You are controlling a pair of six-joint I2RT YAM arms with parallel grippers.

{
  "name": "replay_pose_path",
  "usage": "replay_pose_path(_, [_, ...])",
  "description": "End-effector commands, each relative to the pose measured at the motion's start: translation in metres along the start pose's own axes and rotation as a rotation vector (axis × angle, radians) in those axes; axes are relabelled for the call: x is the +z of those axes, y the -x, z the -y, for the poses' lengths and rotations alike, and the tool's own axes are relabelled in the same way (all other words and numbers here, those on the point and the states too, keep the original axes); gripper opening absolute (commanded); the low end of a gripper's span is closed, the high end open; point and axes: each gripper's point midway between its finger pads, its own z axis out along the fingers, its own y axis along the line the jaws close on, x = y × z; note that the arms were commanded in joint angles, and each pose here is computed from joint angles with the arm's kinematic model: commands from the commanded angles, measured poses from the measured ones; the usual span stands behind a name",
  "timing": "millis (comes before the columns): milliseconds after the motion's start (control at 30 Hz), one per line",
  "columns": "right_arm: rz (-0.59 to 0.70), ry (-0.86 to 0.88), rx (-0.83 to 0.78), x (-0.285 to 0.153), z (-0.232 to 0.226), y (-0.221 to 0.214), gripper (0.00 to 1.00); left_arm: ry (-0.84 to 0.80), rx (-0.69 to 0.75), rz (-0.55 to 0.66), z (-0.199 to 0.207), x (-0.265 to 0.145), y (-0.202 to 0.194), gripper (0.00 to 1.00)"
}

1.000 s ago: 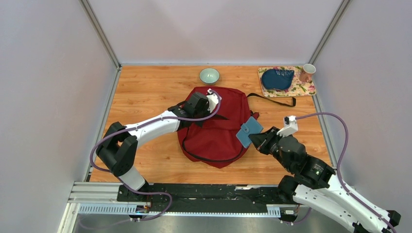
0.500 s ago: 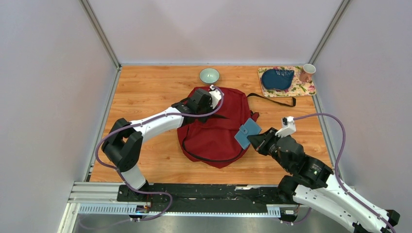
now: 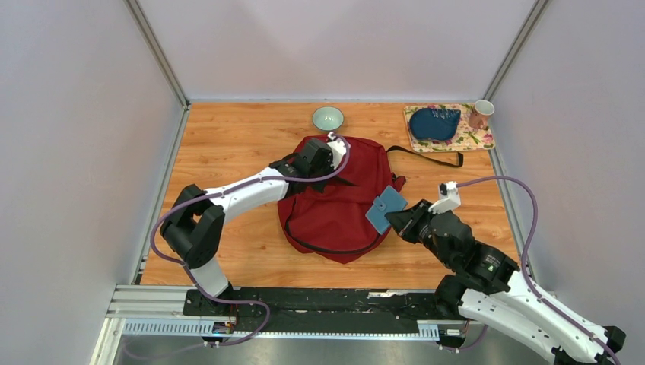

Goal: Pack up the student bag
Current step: Place the personal item in the student bag.

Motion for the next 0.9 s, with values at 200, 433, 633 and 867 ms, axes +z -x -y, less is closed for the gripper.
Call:
replay_pose_path(200, [-0.028, 0.063, 0.033, 0.013, -0.021, -0.007, 0.00, -0.074, -0.336, 0.046, 0.020, -0.056, -0.001, 0.00])
replay_pose_path(433, [-0.104, 0.138, 0.029, 0.023, -0.044, -0.021, 0.00, -0.100, -0.476, 0.055, 0.030, -0.081, 0.013, 0.00])
replay_pose_path(633, [-0.138, 0.289, 0.106, 0.027, -0.084, -0.021, 0.00, -0.135, -0.478, 0.048, 0.039, -0.085, 0.017, 0.00])
replay_pose_path(867, [-0.210, 0.326, 0.159, 0.059, -0.096, -0.041, 0.00, -0.201, -0.470, 0.057, 0.050, -0.094, 0.027, 0.00])
